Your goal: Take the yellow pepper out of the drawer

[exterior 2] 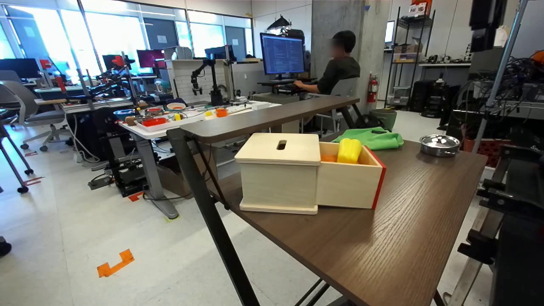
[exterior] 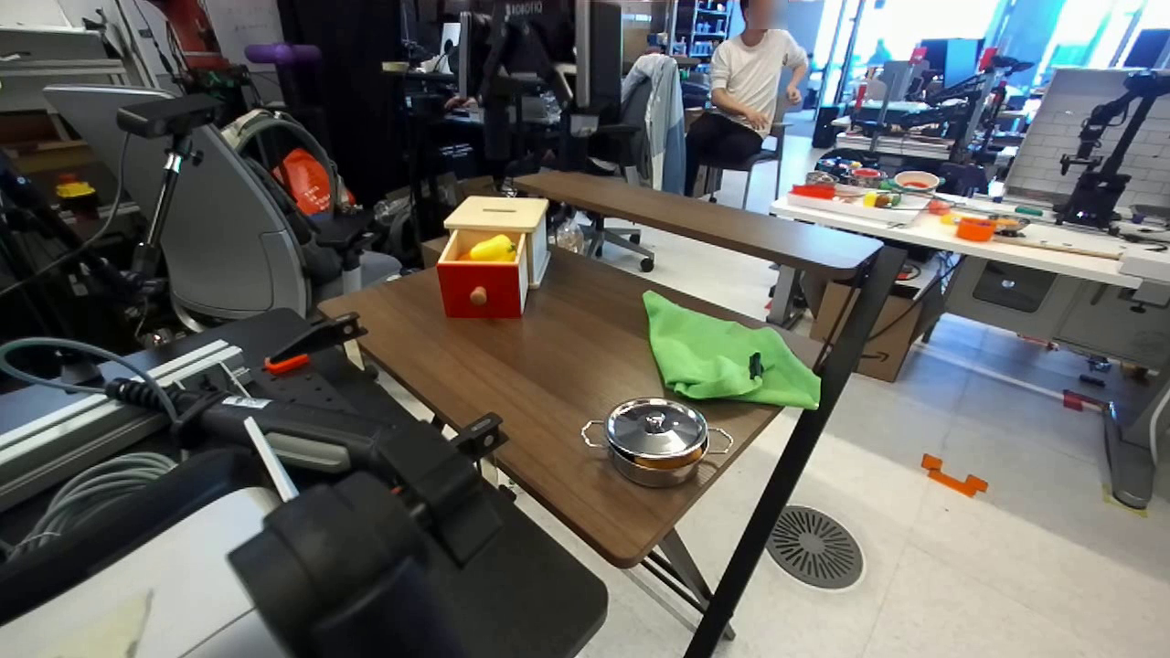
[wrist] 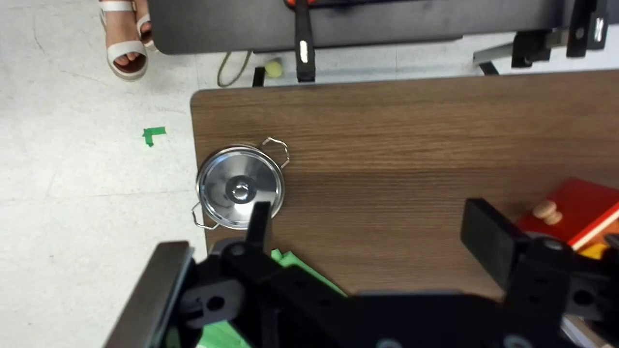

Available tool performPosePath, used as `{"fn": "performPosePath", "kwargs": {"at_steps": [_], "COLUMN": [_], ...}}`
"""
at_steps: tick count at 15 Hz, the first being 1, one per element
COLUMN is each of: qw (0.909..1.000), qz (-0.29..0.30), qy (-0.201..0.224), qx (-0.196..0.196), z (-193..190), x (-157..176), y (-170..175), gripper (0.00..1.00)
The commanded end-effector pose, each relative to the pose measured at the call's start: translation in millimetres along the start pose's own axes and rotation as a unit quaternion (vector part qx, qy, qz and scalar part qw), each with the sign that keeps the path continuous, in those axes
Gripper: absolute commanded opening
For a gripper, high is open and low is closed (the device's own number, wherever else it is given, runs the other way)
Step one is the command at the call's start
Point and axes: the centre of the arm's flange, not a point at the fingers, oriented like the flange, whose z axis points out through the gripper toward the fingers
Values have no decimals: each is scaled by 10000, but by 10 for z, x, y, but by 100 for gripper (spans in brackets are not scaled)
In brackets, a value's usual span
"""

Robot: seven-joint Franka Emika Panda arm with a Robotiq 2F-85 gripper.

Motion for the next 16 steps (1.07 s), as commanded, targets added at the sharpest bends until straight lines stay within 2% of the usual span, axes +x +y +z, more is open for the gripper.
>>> {"fn": "performPosePath", "kwargs": {"at_steps": [1, 5, 8, 16], "qw": [9985, 9985, 9968, 9883], "qz": [436, 338, 173, -188], "qy": [306, 435, 775, 1479], "qx": [-83, -70, -19, 326], "z": [329, 647, 787, 1145], "x": [269, 346, 421, 627], "y": [-513, -1144, -1526, -1979], "gripper": [100, 100, 100, 100]}}
